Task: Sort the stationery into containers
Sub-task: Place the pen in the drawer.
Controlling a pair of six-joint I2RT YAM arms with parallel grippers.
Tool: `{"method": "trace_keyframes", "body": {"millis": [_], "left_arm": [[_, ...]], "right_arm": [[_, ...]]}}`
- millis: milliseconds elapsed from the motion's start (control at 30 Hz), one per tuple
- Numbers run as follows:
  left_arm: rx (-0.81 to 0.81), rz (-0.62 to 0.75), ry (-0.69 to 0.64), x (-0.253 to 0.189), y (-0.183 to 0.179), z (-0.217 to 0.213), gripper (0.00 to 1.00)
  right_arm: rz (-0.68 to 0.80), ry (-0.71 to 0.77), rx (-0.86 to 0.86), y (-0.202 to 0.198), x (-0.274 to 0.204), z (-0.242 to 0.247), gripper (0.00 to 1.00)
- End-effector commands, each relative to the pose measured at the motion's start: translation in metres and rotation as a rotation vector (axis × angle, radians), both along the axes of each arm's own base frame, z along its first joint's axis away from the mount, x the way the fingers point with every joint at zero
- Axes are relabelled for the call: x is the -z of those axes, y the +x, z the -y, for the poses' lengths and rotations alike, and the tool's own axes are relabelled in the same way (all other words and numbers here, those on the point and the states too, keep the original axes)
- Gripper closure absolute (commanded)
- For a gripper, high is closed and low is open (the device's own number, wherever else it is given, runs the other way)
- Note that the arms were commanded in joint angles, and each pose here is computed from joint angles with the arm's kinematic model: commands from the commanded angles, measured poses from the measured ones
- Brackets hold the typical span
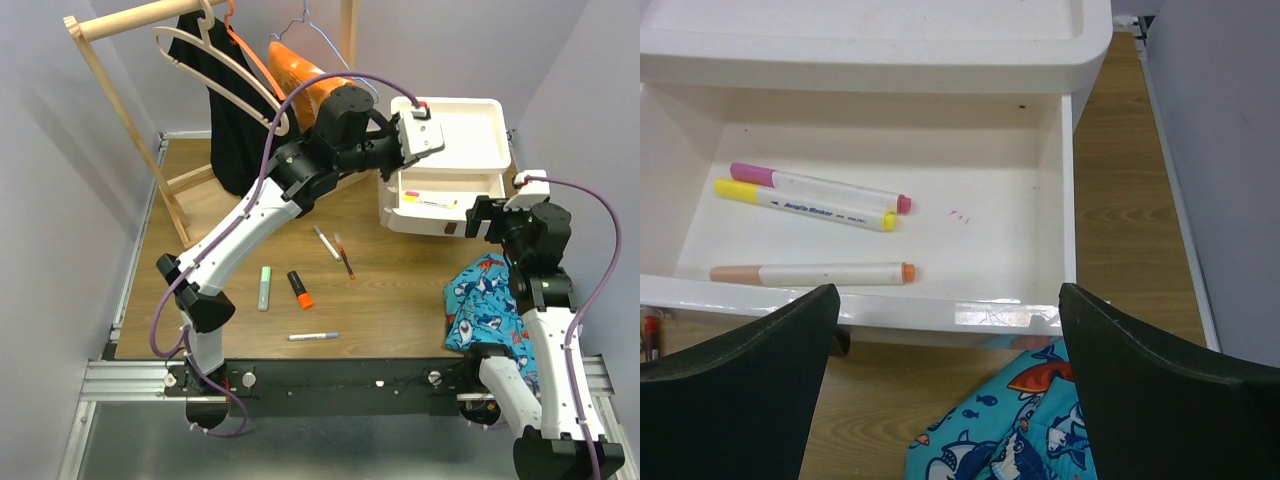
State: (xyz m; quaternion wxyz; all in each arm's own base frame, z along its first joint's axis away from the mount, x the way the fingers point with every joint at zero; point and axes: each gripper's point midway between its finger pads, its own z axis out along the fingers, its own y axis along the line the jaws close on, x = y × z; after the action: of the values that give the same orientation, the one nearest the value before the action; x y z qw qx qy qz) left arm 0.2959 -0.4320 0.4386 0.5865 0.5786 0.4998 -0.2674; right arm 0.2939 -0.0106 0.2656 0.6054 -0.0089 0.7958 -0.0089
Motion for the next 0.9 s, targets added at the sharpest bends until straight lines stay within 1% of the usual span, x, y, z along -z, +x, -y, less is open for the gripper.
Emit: {"method": "trace_keyframes", "body": {"millis": [0, 33, 67, 100, 133, 233, 367, 467, 500, 567, 600, 633, 700, 733, 767, 800, 833, 867], "left_arm": [[0.035, 0.015, -0.119, -0.006, 0.022, 0.043, 1.00], [0.027, -0.024, -0.127, 0.004, 0.028, 0.055, 1.00], [0.028, -0.033, -0.132, 0.007, 0.030, 0.060, 1.00], [0.032, -0.030, -0.151, 0.000, 0.031, 0.064, 1.00], [0.034, -0.057, -0.134, 0.016, 0.035, 0.074, 1.00], [0.053, -0.120, -0.110, 0.042, 0.036, 0.087, 1.00], [0.049, -0.168, -0.072, 0.075, 0.041, 0.096, 1.00], [0.012, -0.187, -0.087, 0.074, 0.046, 0.097, 0.69], [0.002, -0.184, -0.093, 0.071, 0.047, 0.095, 0.57], [-0.018, -0.163, -0.107, 0.059, 0.048, 0.089, 0.51], [-0.023, -0.151, -0.101, 0.056, 0.048, 0.085, 0.46], [-0.032, -0.111, -0.111, 0.041, 0.046, 0.078, 0.43], [-0.096, -0.092, -0.093, 0.036, 0.049, 0.064, 0.40], [-0.112, -0.044, -0.097, 0.016, 0.045, 0.048, 0.40], [-0.125, -0.032, -0.076, 0.015, 0.043, 0.037, 0.40], [-0.137, -0.065, 0.015, 0.045, 0.041, 0.026, 0.40], [-0.131, -0.044, 0.023, 0.032, 0.027, 0.004, 0.41], [-0.125, -0.059, 0.096, 0.051, 0.023, -0.014, 0.41]], "right_arm": [[0.018, -0.023, 0.039, -0.001, -0.002, 0.009, 0.02], [0.019, -0.026, 0.044, -0.001, -0.002, 0.010, 0.02], [0.018, -0.028, 0.047, -0.001, -0.002, 0.011, 0.02], [0.019, -0.032, 0.049, -0.001, -0.002, 0.011, 0.02], [0.020, -0.035, 0.053, -0.002, -0.003, 0.012, 0.02], [0.020, -0.038, 0.054, -0.004, -0.003, 0.012, 0.02], [0.021, -0.048, 0.085, -0.006, -0.005, 0.018, 0.02], [0.022, -0.046, 0.084, -0.005, -0.006, 0.018, 0.01], [0.021, -0.047, 0.085, -0.005, -0.005, 0.018, 0.01], [0.029, -0.046, 0.084, -0.004, -0.007, 0.018, 0.01], [0.029, -0.044, 0.086, -0.003, -0.007, 0.018, 0.01], [0.032, -0.043, 0.082, -0.002, -0.008, 0.017, 0.01], [0.036, -0.043, 0.082, -0.001, -0.010, 0.017, 0.01], [0.041, -0.048, 0.082, -0.001, -0.012, 0.018, 0.01], [0.041, -0.050, 0.085, -0.001, -0.013, 0.018, 0.01], [0.039, -0.053, 0.085, -0.002, -0.013, 0.019, 0.01], [0.041, -0.063, 0.085, -0.002, -0.015, 0.019, 0.01], [0.038, -0.065, 0.081, -0.004, -0.014, 0.019, 0.01]]}}
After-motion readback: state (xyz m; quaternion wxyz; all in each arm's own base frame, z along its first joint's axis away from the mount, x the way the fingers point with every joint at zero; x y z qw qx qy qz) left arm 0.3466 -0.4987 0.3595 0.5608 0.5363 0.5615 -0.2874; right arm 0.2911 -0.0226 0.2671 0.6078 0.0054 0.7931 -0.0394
